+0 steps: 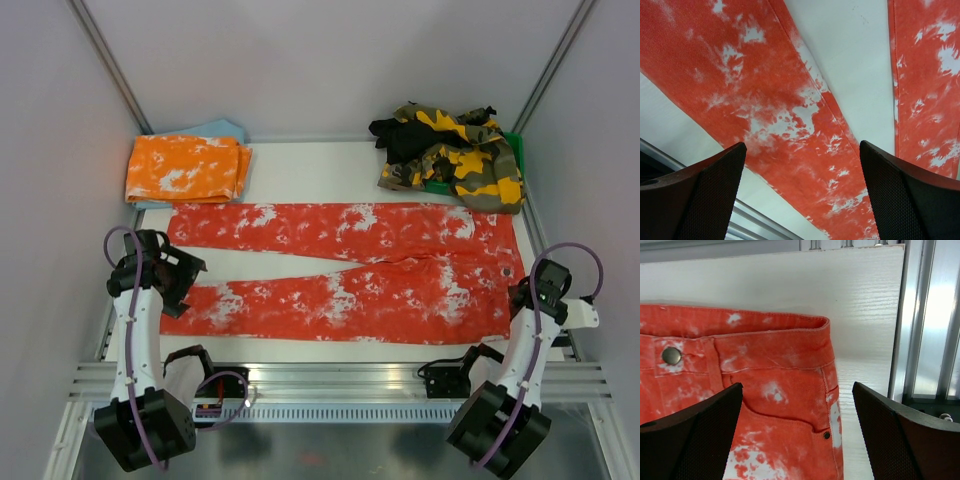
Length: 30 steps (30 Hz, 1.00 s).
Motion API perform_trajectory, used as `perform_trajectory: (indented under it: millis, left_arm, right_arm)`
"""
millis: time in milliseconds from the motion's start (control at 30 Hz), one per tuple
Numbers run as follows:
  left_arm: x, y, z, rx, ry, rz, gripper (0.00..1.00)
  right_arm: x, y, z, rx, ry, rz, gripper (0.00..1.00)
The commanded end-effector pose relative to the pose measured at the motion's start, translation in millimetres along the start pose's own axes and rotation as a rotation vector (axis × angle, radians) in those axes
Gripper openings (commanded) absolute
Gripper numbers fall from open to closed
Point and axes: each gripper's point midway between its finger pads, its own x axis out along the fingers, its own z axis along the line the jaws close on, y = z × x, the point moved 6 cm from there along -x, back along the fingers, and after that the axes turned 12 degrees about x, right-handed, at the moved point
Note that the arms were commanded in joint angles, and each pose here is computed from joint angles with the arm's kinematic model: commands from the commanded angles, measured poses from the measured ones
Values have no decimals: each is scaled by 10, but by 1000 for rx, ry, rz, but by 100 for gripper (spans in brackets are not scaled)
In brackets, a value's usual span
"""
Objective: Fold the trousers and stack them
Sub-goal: Flatten the trousers out
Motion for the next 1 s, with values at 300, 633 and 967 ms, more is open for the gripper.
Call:
perform_trajectory:
  millis: [300, 633, 967]
  left_arm:
    - [-49, -105, -28, 19, 9, -58, 100]
    - [4, -89, -21, 10, -6, -32, 100]
    - [-82, -70, 91, -66, -84, -72, 100]
  right_arm:
    - [316, 107, -66, -18, 109, 13, 97]
    - [503, 176, -78, -65, 217, 44, 89]
    - [559, 145, -14, -93, 196, 30, 9]
